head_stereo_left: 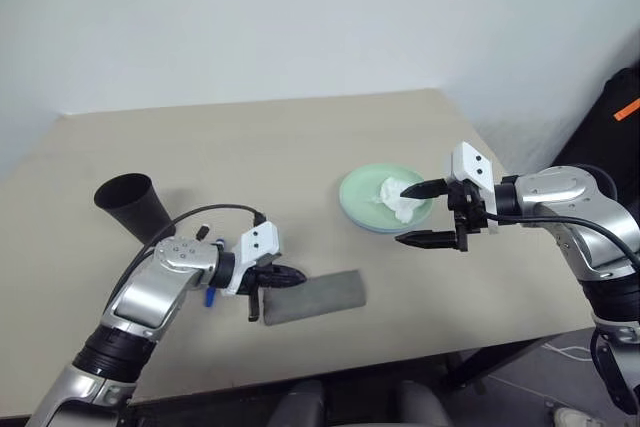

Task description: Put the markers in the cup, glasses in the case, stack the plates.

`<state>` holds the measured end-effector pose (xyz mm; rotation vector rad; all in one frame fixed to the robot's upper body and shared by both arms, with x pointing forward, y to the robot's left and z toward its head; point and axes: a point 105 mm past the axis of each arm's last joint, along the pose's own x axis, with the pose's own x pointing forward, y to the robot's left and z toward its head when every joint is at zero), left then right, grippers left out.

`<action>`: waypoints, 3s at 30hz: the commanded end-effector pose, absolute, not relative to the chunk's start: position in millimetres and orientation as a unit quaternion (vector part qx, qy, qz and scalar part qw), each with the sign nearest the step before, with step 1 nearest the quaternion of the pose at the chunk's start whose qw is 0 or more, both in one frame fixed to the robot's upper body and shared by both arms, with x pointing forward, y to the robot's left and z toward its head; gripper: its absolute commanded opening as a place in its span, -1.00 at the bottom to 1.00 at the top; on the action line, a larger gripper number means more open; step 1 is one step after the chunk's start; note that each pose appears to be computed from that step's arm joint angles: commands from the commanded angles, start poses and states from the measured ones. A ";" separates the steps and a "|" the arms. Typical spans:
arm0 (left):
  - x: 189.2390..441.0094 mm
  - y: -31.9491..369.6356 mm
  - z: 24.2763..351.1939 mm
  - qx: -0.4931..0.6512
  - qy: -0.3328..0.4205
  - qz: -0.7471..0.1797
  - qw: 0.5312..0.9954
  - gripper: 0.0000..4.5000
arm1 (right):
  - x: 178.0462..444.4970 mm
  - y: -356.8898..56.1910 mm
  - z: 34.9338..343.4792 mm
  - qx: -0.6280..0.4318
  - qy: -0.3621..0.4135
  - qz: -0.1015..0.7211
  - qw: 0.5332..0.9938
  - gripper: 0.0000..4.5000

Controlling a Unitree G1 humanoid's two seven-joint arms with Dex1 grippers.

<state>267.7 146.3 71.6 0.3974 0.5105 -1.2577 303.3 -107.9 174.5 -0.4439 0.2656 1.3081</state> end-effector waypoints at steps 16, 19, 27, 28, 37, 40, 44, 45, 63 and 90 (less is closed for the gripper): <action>254.0 226.5 109.5 0.205 0.261 -0.462 0.822 -0.99 | 303.1 -101.0 187.5 -0.207 0.093 0.603 0.764 1.00; 267.0 255.2 124.0 0.214 0.254 -0.396 0.856 -0.99 | 304.0 -99.3 187.2 -0.206 0.092 0.605 0.763 1.00; 307.7 301.9 143.6 0.191 0.248 -0.232 0.921 -0.99 | 306.2 -94.9 187.3 -0.205 0.089 0.609 0.761 1.00; 310.7 304.5 142.3 0.184 0.250 -0.221 0.925 -0.99 | 306.6 -94.3 187.6 -0.205 0.088 0.610 0.761 1.00; 312.1 303.9 119.2 0.136 0.288 -0.191 0.928 -0.74 | 307.3 -93.3 188.8 -0.205 0.083 0.609 0.762 1.00; 311.7 306.4 115.3 0.134 0.295 -0.179 0.929 -0.30 | 307.4 -93.3 188.5 -0.204 0.083 0.608 0.763 1.00; 313.9 315.9 110.0 0.131 0.302 -0.145 0.933 0.31 | 307.5 -93.2 188.2 -0.204 0.083 0.607 0.764 1.00; 313.6 317.9 107.7 0.130 0.305 -0.138 0.933 0.46 | 307.5 -93.3 188.2 -0.204 0.083 0.607 0.764 1.00; 290.6 318.3 71.0 0.089 0.355 -0.133 0.921 0.46 | 307.5 -93.1 189.1 -0.207 0.080 0.606 0.764 1.00; 280.4 297.2 95.8 0.027 0.254 -0.220 0.941 -0.98 | 307.6 -91.0 188.4 -0.208 0.078 0.608 0.762 1.00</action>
